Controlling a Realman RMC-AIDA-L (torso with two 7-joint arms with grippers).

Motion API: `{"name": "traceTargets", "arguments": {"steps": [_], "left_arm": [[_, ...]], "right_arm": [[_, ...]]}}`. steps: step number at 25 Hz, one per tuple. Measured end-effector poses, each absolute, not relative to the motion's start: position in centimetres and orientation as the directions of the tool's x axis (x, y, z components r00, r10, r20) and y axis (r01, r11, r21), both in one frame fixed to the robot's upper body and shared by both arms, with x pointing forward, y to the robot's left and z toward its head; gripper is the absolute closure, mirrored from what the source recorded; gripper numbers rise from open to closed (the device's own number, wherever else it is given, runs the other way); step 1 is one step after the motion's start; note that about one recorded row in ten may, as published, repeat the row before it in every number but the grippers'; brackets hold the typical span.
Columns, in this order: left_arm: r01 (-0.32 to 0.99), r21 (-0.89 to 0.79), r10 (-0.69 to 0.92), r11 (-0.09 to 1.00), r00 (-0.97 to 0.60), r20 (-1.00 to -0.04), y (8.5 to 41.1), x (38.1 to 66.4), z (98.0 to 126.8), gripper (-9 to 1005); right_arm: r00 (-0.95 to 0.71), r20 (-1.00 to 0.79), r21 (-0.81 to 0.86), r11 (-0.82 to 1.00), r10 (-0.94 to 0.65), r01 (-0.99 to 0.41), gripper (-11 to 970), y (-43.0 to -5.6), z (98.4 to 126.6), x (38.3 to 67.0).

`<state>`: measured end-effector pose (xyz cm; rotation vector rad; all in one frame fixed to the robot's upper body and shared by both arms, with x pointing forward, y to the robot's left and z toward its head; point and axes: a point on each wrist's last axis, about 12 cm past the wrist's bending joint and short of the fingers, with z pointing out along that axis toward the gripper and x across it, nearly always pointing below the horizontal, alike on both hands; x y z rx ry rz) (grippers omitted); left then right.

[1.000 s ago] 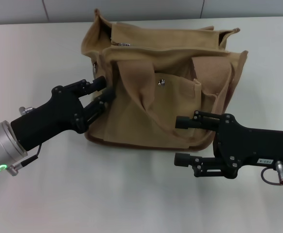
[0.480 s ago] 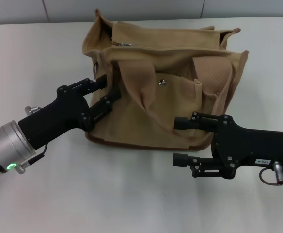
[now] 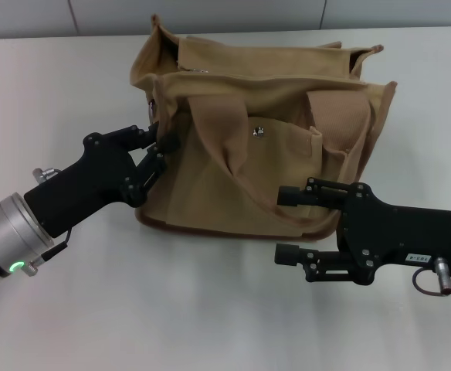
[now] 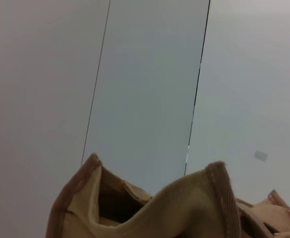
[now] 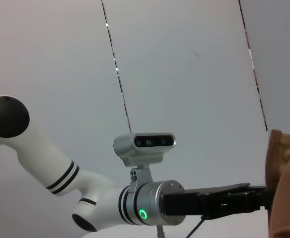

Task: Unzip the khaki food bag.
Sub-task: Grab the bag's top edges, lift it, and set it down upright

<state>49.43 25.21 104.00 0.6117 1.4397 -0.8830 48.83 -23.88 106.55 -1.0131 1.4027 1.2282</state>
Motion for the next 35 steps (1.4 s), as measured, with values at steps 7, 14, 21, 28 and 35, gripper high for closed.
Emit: {"name": "traceTargets", "arguments": {"steps": [7,14,21,28,35], "left_arm": [[0.807,-0.127,-0.138,0.577,-0.057,-0.989,25.7,49.4,104.1,830],[0.716,-0.054,-0.169,0.696,0.091,-0.981,29.3,50.1,106.2,886],[0.808,-0.025,-0.259,0.588,0.159,-0.953,28.1,50.7,108.6,914],[0.924,-0.01,-0.145,0.382,0.049,-0.988,22.8,51.1,106.9,914],[0.929,-0.038,-0.131,0.367,0.011,-0.991,21.2,50.8,105.9,914]], "right_arm": [[-0.177,-0.984,0.177,0.149,0.009,-0.973,188,-23.9,106.5,48.9],[-0.181,-0.983,0.18,0.154,0.009,-0.971,189,-24.0,106.4,48.7],[-0.183,-0.975,0.21,0.267,0.122,-0.941,189,-24.0,106.3,49.3],[0.016,-0.949,0.184,0.597,0.314,-0.781,190,-25.3,105.6,49.4],[0.204,-0.955,0.043,0.783,0.214,-0.621,190,-26.7,104.7,48.4]]}}
